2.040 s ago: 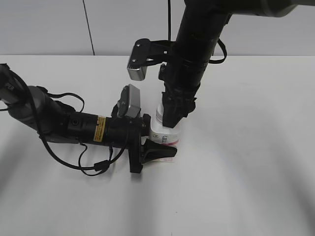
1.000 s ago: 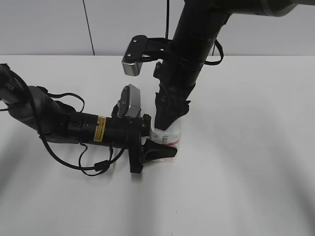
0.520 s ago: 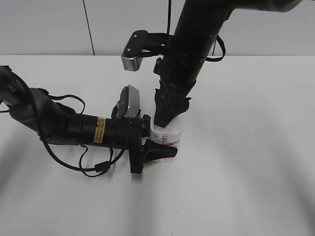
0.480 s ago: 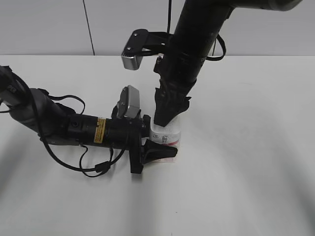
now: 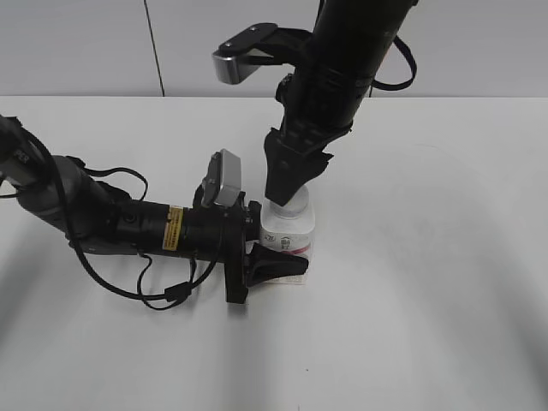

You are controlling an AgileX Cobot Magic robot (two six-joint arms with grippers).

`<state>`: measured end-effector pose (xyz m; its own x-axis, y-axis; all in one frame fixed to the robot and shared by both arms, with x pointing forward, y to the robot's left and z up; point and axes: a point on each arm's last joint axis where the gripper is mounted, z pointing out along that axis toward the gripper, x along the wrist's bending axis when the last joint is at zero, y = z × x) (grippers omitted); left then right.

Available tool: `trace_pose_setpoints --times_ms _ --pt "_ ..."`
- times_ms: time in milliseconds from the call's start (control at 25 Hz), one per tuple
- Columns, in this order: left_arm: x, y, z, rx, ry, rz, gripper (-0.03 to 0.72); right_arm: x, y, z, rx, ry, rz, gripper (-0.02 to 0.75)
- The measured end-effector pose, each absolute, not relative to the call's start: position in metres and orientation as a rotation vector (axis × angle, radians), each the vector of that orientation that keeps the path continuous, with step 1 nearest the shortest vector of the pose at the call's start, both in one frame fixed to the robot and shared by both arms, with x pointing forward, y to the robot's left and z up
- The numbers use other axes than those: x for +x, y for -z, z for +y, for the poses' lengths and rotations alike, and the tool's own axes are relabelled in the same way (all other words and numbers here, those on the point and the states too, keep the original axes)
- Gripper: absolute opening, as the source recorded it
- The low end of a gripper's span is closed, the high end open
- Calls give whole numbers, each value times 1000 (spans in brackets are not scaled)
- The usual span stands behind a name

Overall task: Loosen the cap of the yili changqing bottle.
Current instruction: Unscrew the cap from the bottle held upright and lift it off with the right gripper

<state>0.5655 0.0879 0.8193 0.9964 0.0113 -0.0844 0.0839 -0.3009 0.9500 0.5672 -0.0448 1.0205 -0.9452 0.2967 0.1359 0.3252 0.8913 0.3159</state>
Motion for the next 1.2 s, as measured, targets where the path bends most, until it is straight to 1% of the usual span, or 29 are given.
trace_pose_setpoints --times_ms 240,640,1200 --pt "563 -819 88 1868 91 50 387 564 -1032 -47 -623 539 -2945 533" --pt "564 -821 88 1875 85 42 387 563 -1033 -47 -789 516 -2880 533" --pt "565 -821 88 1875 78 54 387 565 -1031 -51 -1516 405 -2539 533"
